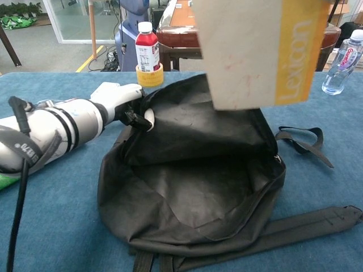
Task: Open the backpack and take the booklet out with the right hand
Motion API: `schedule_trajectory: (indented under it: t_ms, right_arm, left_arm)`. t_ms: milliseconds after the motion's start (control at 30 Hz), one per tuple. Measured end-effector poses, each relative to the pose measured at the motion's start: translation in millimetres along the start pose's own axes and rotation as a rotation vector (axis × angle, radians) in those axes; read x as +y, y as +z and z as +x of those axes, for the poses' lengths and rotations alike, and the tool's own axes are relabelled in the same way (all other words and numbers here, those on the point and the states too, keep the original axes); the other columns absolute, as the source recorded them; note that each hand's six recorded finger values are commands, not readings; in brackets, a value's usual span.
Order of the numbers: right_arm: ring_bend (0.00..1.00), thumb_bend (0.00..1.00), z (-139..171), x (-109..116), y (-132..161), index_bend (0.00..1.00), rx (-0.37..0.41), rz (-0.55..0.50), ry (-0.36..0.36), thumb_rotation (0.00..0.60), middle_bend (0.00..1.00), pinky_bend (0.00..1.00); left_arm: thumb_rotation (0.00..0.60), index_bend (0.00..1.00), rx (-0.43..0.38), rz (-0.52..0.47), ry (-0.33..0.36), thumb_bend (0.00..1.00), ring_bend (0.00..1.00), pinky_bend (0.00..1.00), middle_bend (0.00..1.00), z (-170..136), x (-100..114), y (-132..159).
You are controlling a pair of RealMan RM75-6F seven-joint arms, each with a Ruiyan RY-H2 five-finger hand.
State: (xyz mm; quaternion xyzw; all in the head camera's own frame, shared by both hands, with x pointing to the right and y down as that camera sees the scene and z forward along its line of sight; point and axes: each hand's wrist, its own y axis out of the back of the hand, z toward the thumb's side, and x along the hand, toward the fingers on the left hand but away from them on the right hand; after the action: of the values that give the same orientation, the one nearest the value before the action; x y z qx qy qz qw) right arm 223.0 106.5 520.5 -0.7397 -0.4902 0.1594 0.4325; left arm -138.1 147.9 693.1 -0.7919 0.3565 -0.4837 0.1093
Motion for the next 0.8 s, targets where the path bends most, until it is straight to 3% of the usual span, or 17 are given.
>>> schedule_trajectory:
  t_ms: [167, 367, 433, 500, 600, 733, 800]
  right_arm:
    - [0.55, 0.52, -8, 35, -21, 0.84, -0.058, 0.044, -0.08, 0.6, 0.65, 0.58]
    - [0.55, 0.52, -11, 36, -48, 0.84, -0.136, 0.1, -0.061, 0.6, 0.65, 0.58]
    - [0.55, 0.52, -12, 30, -56, 0.84, -0.156, 0.119, -0.037, 0.6, 0.65, 0.58]
    - [0.55, 0.52, -13, 20, -65, 0.84, -0.17, 0.146, -0.009, 0.6, 0.65, 0.58]
    - [0.55, 0.52, -14, -1, -78, 0.84, -0.187, 0.179, 0.035, 0.6, 0.65, 0.58]
    - [0.55, 0.52, -15, -39, -88, 0.83, -0.211, 0.179, 0.103, 0.6, 0.62, 0.58]
    - [0.5, 0.52, -14, -59, -91, 0.75, -0.22, 0.174, 0.153, 0.6, 0.56, 0.57]
  left_arm:
    - [0.6, 0.6, -0.055, 0.045, -0.028, 0.79, 0.38, 0.05, 0.5, -17, -4, -1]
    - [0.6, 0.52, -0.094, 0.059, -0.079, 0.77, 0.35, 0.05, 0.46, -35, -7, -1]
    - [0.6, 0.41, -0.109, 0.064, -0.102, 0.69, 0.31, 0.05, 0.42, -41, -8, 0]
    - [0.583, 0.26, -0.123, 0.069, -0.127, 0.53, 0.27, 0.05, 0.36, -46, -8, 2]
    - [0.486, 0.13, -0.15, 0.074, -0.155, 0.38, 0.24, 0.05, 0.32, -55, -6, 8]
    - [0.396, 0.03, -0.196, 0.082, -0.157, 0.33, 0.2, 0.05, 0.29, -66, -3, 17]
    - [0.375, 0.01, -0.216, 0.08, -0.14, 0.32, 0.18, 0.05, 0.28, -70, 0, 21]
